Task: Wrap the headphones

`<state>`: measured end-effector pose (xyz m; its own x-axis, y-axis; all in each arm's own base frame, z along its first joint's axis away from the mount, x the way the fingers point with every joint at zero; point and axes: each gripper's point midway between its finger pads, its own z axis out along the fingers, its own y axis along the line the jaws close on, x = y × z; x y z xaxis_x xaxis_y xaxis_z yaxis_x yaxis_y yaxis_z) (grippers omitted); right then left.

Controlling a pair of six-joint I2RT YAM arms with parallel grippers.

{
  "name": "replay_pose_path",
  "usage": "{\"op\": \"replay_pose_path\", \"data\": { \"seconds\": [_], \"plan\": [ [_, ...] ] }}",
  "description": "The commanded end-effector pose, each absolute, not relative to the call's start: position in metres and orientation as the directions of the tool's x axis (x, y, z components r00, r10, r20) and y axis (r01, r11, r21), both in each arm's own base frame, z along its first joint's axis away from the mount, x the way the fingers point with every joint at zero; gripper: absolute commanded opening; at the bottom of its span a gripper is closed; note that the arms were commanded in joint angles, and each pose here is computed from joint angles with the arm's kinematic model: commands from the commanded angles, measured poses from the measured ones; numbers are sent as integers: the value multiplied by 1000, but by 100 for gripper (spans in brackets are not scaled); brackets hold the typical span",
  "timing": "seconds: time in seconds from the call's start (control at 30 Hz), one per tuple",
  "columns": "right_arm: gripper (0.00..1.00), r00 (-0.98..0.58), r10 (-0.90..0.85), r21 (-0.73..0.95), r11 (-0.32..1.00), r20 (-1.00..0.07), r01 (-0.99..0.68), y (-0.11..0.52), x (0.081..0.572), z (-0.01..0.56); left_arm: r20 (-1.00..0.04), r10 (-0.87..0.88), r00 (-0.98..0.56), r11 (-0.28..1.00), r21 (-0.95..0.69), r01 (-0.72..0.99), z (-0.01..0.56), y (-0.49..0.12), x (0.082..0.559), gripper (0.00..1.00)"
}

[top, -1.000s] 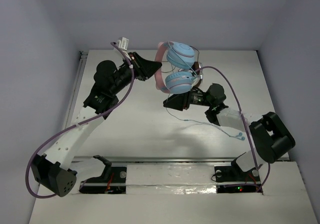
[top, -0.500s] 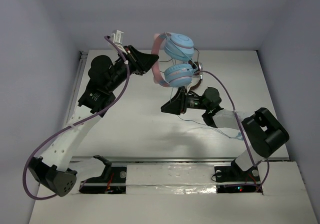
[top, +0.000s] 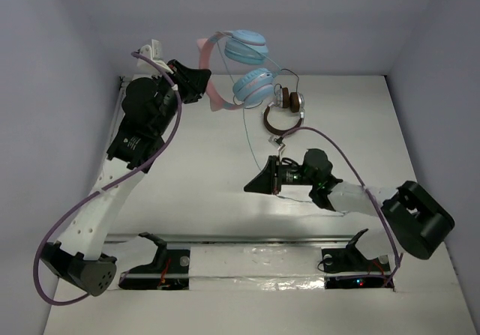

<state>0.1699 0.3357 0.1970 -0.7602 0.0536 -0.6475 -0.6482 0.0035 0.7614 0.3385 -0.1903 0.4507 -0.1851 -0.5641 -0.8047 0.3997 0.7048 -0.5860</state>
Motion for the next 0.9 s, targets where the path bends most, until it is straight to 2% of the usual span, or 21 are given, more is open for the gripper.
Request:
{"op": "replay_pose_path", "data": {
  "seconds": [0.0,0.03,0.1,0.13,0.37,0.67,0.87],
  "plan": [
    [9,-744,45,742,134,-666,-656,338,171,186,-773,-634,-16,719,-596,358,490,-154,333,0],
    [7,-773,11,759,197,-635,-620,334,168,173,-775,-632,-9,726,-597,341,489,-151,334,0],
    [0,-741,25,720,257,-671,-644,331,171,179,-780,-626,24,754,-596,275,485,-136,337,0],
    [0,-765,0,728,306,-644,-613,325,168,169,-791,-611,38,771,-584,255,483,-131,337,0],
    [0,-734,-50,650,425,-678,-630,313,154,186,-850,-523,69,853,-521,46,452,-96,342,0],
    [0,-710,-120,599,452,-694,-661,315,135,216,-919,-385,79,903,-393,-172,428,-62,358,0],
    [0,-673,-159,534,490,-723,-689,316,132,239,-950,-311,-39,929,-295,-225,384,-63,366,0]
  ]
}}
